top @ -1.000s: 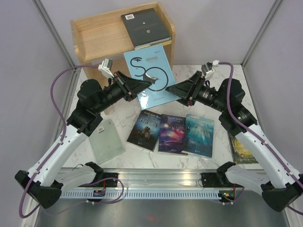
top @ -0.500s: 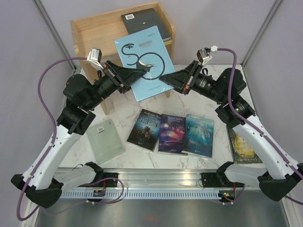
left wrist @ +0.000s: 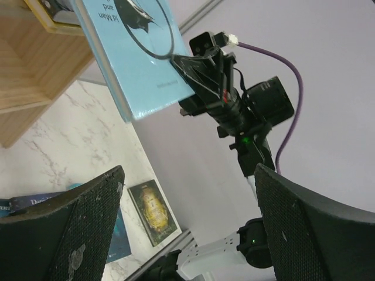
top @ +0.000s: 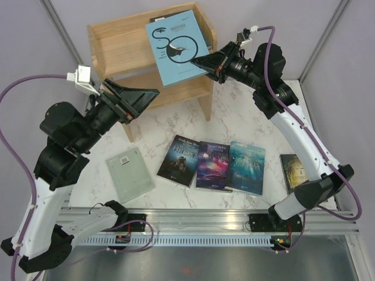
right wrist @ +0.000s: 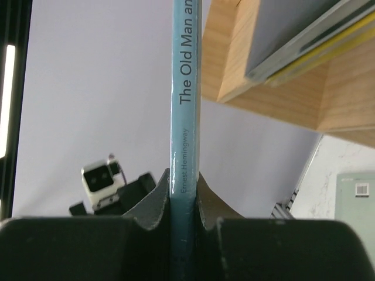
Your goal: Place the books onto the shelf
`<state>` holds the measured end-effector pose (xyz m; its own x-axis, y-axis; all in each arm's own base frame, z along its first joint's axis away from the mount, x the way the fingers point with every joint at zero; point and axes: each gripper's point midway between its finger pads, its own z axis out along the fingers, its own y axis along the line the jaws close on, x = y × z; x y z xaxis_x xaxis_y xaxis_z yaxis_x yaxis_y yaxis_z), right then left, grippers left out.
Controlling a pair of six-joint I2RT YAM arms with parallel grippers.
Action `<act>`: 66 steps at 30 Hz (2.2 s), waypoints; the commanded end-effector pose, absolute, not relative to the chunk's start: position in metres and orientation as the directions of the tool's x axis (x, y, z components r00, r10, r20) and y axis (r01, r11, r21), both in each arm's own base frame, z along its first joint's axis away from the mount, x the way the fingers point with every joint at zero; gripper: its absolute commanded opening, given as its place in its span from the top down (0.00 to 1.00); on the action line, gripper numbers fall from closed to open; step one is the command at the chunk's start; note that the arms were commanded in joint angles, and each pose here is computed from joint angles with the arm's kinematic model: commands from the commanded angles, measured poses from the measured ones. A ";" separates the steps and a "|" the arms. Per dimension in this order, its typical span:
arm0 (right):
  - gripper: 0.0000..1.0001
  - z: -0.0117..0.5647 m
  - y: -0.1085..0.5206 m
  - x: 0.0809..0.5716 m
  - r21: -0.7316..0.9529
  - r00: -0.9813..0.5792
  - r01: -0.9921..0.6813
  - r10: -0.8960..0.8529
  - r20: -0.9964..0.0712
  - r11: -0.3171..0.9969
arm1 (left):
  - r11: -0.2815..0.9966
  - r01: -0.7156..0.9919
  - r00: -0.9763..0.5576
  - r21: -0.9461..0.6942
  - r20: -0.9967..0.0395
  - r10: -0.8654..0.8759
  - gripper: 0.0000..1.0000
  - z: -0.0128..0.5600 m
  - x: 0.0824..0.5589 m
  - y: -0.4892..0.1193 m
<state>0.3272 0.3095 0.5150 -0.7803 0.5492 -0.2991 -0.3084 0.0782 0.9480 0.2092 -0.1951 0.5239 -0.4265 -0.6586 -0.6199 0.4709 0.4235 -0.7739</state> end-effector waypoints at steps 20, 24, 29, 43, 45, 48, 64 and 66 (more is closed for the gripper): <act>1.00 0.526 0.294 0.401 0.968 -0.753 -0.249 0.625 -0.207 0.020 | 0.586 0.448 -0.251 -0.675 -0.725 -0.642 0.04 0.523 0.187 -0.144; 0.83 0.523 0.290 0.406 0.972 -0.754 -0.234 0.628 -0.194 0.020 | 0.588 0.446 -0.252 -0.675 -0.725 -0.641 0.04 0.522 0.188 -0.144; 0.61 0.519 0.281 0.414 0.974 -0.737 -0.223 0.649 -0.188 0.029 | 0.591 0.442 -0.251 -0.674 -0.726 -0.640 0.04 0.520 0.189 -0.144; 0.40 0.512 0.270 0.411 0.973 -0.736 -0.227 0.646 -0.205 0.050 | 0.591 0.429 -0.265 -0.683 -0.721 -0.640 0.05 0.512 0.189 -0.144; 0.36 0.513 0.268 0.407 0.970 -0.734 -0.235 0.644 -0.214 0.055 | 0.590 0.427 -0.268 -0.685 -0.719 -0.641 0.05 0.512 0.190 -0.145; 0.24 0.514 0.266 0.401 0.968 -0.734 -0.245 0.640 -0.226 0.060 | 0.590 0.424 -0.273 -0.687 -0.718 -0.640 0.05 0.510 0.191 -0.146; 0.30 0.511 0.257 0.367 0.965 -0.749 -0.256 0.622 -0.230 0.048 | 0.584 0.404 -0.299 -0.705 -0.705 -0.644 0.06 0.503 0.198 -0.152; 0.37 0.511 0.258 0.366 0.966 -0.759 -0.255 0.613 -0.218 0.028 | 0.581 0.404 -0.304 -0.706 -0.703 -0.643 0.06 0.502 0.200 -0.154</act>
<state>0.3792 0.2598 0.4936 -0.7546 0.6272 -0.1926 -0.1937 0.0676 0.9787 0.1930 -0.1523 0.5030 -0.3105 -0.6390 -0.7037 0.4168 0.5738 -0.7050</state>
